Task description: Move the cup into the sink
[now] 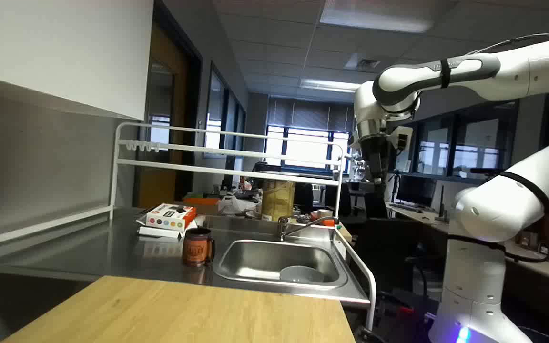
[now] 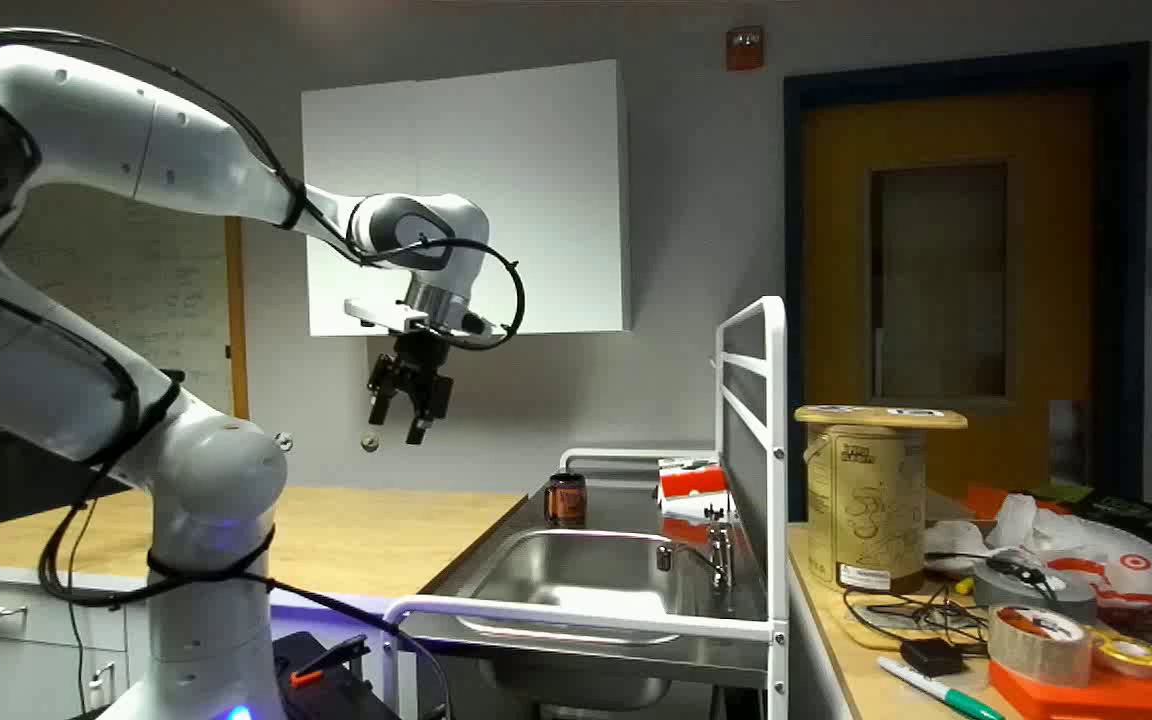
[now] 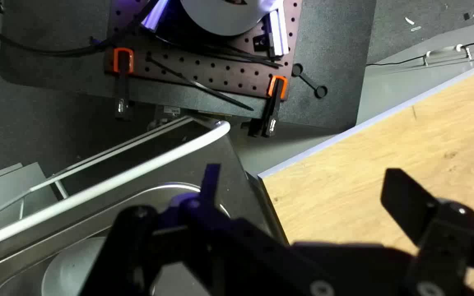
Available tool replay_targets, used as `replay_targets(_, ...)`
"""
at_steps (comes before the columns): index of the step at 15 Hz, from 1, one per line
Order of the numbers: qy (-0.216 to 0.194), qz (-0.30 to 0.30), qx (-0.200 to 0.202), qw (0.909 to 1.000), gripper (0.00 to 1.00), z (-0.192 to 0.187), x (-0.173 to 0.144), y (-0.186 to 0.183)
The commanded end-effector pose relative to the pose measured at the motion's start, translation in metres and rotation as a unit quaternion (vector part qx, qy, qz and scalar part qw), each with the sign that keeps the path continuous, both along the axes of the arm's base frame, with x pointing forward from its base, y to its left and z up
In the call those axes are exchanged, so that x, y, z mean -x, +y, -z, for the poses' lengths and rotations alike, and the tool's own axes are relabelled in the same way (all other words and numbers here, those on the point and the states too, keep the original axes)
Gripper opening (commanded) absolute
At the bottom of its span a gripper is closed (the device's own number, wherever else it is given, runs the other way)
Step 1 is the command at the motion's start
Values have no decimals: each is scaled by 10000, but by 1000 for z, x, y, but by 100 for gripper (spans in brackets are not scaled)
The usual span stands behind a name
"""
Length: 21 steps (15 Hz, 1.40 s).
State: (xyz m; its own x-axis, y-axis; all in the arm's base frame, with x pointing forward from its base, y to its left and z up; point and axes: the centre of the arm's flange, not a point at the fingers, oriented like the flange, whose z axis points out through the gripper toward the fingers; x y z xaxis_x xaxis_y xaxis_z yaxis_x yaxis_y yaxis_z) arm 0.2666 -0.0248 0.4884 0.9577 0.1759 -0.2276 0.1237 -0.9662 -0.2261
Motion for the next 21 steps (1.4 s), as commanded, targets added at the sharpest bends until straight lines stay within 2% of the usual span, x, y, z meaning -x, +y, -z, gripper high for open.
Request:
replay_targets(1,-4,1,0,10000,100,0,0,0)
replay_targets(9,21,80,2,10000,100,3,0,1)
replay_targets(12,168,415,16,9990,100,4,-15,-2)
replay_targets(14,344,882,60,9955,100,5,-36,-5)
replay_targets(16,477,1457,109,9881,100,8,-67,-6)
replay_targets(21,746,2628,368,9613,100,17,-164,17)
